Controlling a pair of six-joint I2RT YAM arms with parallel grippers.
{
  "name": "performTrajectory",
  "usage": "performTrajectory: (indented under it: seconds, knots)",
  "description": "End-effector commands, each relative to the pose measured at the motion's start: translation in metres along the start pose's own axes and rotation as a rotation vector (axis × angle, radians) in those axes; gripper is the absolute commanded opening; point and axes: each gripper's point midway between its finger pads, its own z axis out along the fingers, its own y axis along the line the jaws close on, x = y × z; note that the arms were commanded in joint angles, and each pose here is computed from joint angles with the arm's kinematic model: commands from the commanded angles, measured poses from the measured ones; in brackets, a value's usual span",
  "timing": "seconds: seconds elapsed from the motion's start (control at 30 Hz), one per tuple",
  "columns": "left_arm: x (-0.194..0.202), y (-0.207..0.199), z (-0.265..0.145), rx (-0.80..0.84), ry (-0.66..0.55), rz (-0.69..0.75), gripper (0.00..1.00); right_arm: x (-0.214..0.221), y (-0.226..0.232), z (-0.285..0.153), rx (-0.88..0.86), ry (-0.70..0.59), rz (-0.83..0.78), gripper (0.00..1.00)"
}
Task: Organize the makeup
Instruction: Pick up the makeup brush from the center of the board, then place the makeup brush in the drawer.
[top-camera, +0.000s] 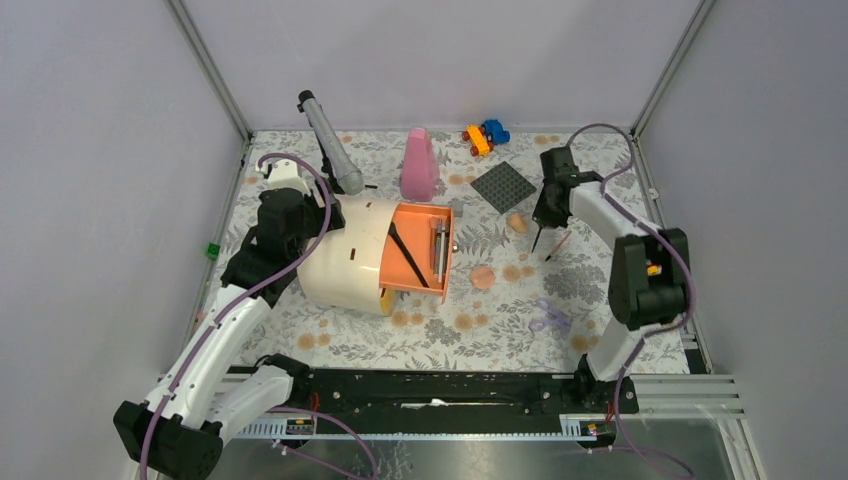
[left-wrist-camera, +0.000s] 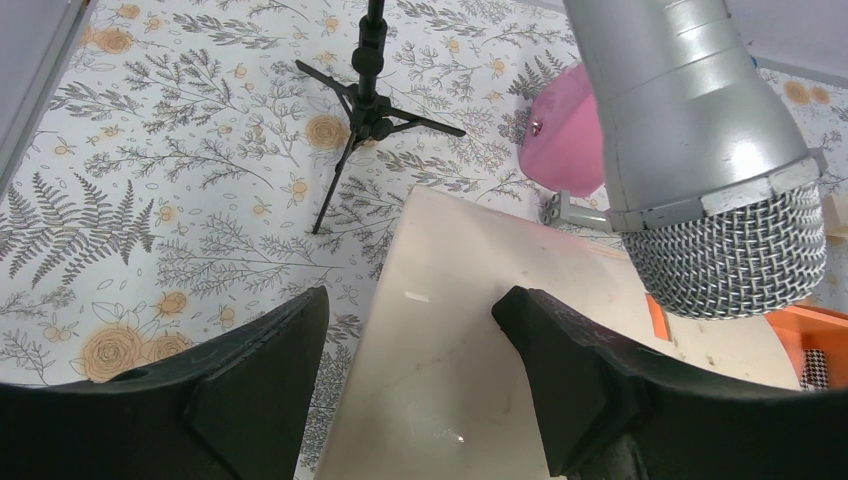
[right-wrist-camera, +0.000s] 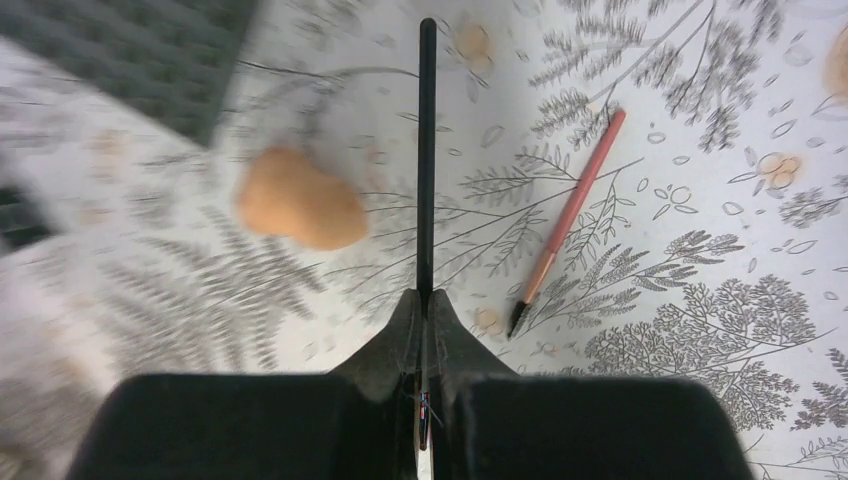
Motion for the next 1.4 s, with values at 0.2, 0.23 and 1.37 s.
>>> performTrajectory:
  seconds: [0.2,0.23,1.37]
  knots:
    - [0.005,0.004,-0.004,0.001,0.019,0.028,0.76,-0.06,0.094,-0.219,-0.53,-0.406,-0.181,0.0]
    - [0.005,0.004,-0.004,0.001,0.019,0.028,0.76,-0.056,0.11,-0.241,-0.593,-0.425,-0.239,0.0]
    - [0.005,0.004,-0.005,0.0,0.018,0.028,0.76,0.129,0.227,-0.272,-0.629,-0.147,-0.581,0.0]
